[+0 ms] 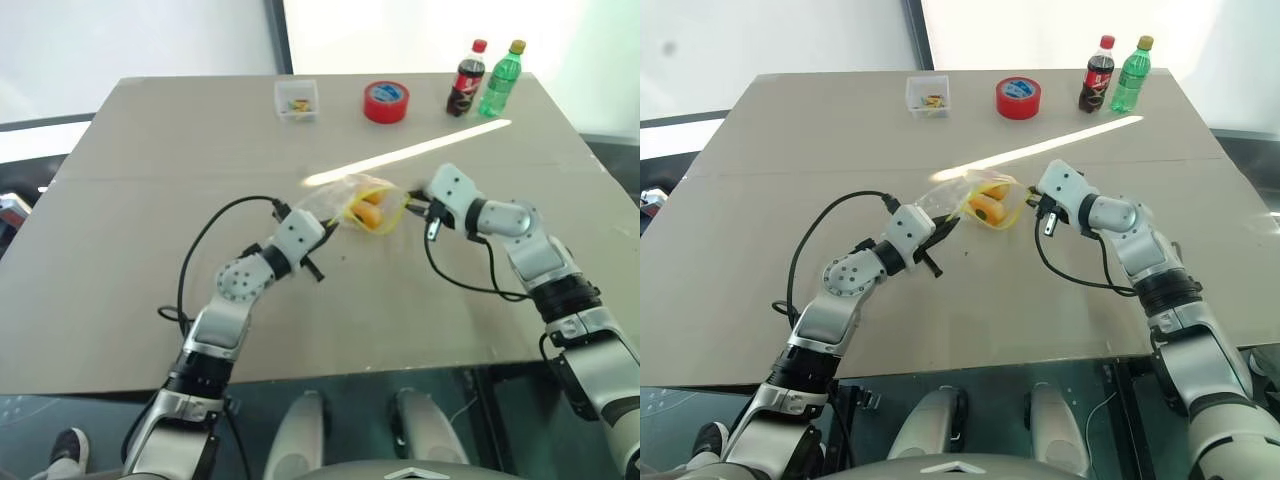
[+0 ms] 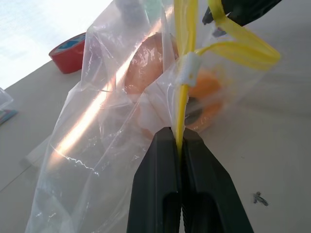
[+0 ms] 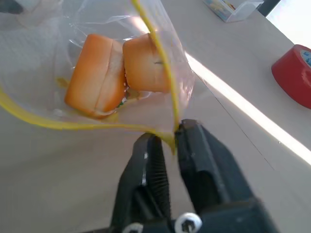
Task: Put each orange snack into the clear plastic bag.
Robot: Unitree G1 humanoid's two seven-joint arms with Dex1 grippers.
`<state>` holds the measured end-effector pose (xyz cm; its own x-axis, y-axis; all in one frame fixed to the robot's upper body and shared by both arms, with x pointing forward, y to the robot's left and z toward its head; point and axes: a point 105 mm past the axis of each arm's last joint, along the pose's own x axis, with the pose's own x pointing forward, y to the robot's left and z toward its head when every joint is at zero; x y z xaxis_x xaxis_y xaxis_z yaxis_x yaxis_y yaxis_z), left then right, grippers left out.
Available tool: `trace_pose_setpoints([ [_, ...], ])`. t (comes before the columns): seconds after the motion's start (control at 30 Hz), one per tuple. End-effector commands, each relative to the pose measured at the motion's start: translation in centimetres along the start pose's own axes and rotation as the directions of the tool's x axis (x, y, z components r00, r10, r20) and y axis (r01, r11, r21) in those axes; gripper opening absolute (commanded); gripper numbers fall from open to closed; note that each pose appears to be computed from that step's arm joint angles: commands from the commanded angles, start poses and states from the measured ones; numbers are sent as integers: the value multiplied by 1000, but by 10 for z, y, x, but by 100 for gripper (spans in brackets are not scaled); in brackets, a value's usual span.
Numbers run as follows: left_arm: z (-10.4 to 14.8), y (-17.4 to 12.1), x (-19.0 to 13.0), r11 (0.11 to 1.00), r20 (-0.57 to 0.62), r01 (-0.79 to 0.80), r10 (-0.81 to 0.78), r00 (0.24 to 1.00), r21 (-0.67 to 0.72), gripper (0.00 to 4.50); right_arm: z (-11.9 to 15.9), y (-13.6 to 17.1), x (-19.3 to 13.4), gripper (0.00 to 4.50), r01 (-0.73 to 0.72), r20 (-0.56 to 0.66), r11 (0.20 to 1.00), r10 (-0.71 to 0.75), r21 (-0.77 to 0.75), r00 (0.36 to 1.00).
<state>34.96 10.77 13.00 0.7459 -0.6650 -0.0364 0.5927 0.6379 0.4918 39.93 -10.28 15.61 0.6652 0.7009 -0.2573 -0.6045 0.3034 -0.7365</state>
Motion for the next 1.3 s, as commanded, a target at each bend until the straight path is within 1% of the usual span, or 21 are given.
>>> trace_pose_setpoints([
  [0.03, 9, 5, 0, 1000, 34, -15, 14, 999, 25, 0, 10, -18, -4, 5, 56, 33, 998, -56, -14, 998],
  [0.23, 11, 10, -1, 999, 33, -26, 24, 999, 48, 0, 9, -24, -12, 5, 64, 25, 998, -63, -7, 998],
  [0.3, 15, 16, -3, 975, -19, 41, -38, 999, 218, 0, 15, -40, -27, 5, 64, 14, 998, -64, -16, 998],
  [0.33, 19, 20, -3, 965, -31, 53, -46, 998, 256, 0, 19, -47, -34, 5, 70, 10, 998, -70, -10, 998],
  [0.47, 47, 46, 1, 962, -3, 15, -15, 1000, 274, 0, 34, -73, -66, 5, 56, -12, 998, -56, 30, 998],
  [0.57, 61, 59, 5, 958, -1, 4, -4, 1000, 286, 0, 33, -81, -88, 5, 7, -72, 997, -1, 77, 997],
  [0.67, 63, 61, 11, 962, -5, 17, -16, 1000, 274, 0, 34, -90, -97, 5, 23, -95, 988, -9, 151, 995],
  [0.73, 58, 57, 14, 964, -23, 46, -41, 999, 261, 0, 32, -93, -99, 5, 41, -111, 983, -21, 177, 994],
  [0.83, 46, 45, 16, 978, -48, 103, -96, 994, 182, 0, 22, -92, -99, 86, 78, -142, 982, -54, 174, 988],
  [0.9, 41, 42, 16, 980, -58, 111, -103, 993, 166, 0, 17, -91, -99, 178, 98, -151, 976, -69, 197, 986],
  [0.93, 39, 41, 16, 981, -60, 109, -100, 993, 161, 0, 15, -89, -100, 193, 99, -157, 974, -67, 202, 985],
  [0.97, 38, 42, 16, 983, -57, 96, -88, 994, 154, 0, 13, -87, -102, 270, 103, -170, 973, -68, 207, 983],
  [1.0, 38, 43, 16, 985, -55, 84, -77, 996, 151, 0, 13, -86, -104, 295, 98, -174, 973, -62, 208, 983],
  [1.07, 38, 46, 16, 984, -49, 62, -54, 997, 168, 0, 21, -83, -109, 295, 64, -153, 979, -35, 193, 988],
  [1.13, 38, 44, 15, 981, -44, 70, -63, 997, 182, 0, 40, -81, -110, 295, 22, -89, 987, -8, 158, 996],
  [1.23, 42, 41, 15, 975, -31, 82, -77, 997, 207, 0, 76, -72, -100, 295, -44, 40, 993, 40, 106, 998],
  [1.3, 45, 40, 16, 970, -26, 90, -86, 996, 224, 0, 92, -63, -88, 295, -85, 79, 995, 82, 47, 994],
])
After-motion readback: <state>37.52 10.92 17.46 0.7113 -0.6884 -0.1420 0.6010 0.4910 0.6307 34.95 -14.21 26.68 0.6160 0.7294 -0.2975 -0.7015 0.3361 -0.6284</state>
